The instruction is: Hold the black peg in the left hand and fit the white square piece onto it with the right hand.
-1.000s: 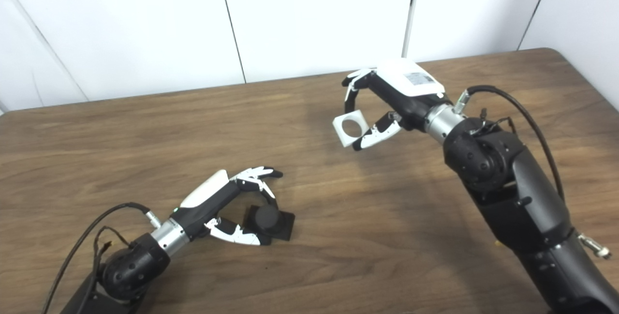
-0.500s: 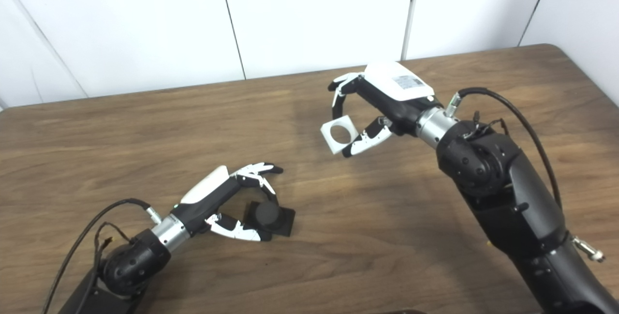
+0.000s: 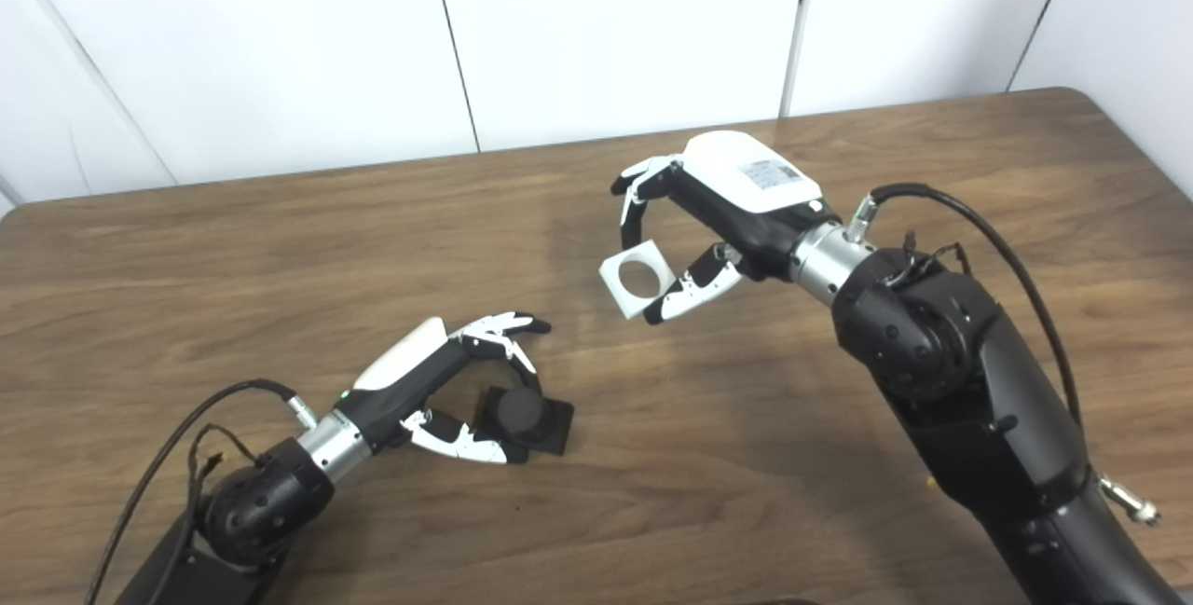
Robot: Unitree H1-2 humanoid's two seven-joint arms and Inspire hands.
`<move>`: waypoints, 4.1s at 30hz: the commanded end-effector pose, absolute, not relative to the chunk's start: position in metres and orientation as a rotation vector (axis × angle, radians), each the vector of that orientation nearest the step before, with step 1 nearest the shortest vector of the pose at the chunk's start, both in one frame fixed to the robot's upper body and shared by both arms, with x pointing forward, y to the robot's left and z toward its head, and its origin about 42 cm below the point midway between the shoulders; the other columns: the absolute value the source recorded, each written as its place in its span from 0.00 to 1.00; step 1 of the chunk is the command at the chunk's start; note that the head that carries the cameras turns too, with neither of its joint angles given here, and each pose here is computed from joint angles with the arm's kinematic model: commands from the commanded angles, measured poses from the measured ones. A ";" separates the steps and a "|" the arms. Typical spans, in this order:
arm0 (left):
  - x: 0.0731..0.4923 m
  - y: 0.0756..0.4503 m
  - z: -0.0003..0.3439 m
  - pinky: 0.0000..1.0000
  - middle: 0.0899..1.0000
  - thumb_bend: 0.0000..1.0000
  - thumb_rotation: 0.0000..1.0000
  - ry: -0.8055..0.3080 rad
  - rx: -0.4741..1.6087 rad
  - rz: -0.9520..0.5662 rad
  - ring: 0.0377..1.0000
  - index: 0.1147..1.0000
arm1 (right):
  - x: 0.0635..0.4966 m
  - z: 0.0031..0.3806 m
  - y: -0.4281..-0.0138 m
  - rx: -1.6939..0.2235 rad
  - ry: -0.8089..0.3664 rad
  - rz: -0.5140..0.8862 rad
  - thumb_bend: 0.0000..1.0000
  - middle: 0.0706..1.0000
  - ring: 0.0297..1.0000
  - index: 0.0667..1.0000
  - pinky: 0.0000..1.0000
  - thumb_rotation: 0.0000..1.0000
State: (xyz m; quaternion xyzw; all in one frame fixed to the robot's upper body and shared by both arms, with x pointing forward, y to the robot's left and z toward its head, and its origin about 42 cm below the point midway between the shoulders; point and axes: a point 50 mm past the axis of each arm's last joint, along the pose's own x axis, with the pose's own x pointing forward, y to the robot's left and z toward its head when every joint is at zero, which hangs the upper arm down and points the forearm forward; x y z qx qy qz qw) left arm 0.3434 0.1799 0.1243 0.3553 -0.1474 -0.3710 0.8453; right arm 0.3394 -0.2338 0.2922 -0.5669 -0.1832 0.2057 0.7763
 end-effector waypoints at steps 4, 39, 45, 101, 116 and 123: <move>0.333 0.176 0.098 0.91 0.88 0.51 0.08 -0.181 0.817 -0.864 0.94 0.43 | 0.335 0.311 -0.225 -1.233 -0.505 0.450 0.51 0.79 0.80 0.44 0.75 0.14; 0.332 0.168 0.096 0.90 0.88 0.51 0.08 -0.195 0.809 -0.872 0.91 0.43 | 0.306 0.310 -0.194 -1.194 -0.569 0.614 0.51 0.78 0.81 0.44 0.80 0.14; 0.331 0.167 0.097 0.92 0.88 0.51 0.08 -0.185 0.808 -0.874 0.91 0.43 | 0.301 0.310 -0.190 -1.182 -0.593 0.625 0.51 0.78 0.80 0.44 0.79 0.15; 0.326 0.154 0.097 0.91 0.88 0.51 0.08 -0.178 0.782 -0.868 0.90 0.43 | 0.307 0.293 -0.169 -1.160 -0.565 0.727 0.51 0.78 0.80 0.44 0.78 0.15; 0.324 0.154 0.098 0.93 0.89 0.51 0.08 -0.181 0.775 -0.864 0.90 0.43 | 0.313 0.284 -0.169 -1.147 -0.543 0.729 0.51 0.78 0.79 0.44 0.77 0.15; 0.324 0.155 0.099 0.93 0.89 0.51 0.08 -0.176 0.783 -0.862 0.91 0.43 | 0.314 0.277 -0.169 -1.140 -0.518 0.733 0.51 0.78 0.80 0.44 0.79 0.14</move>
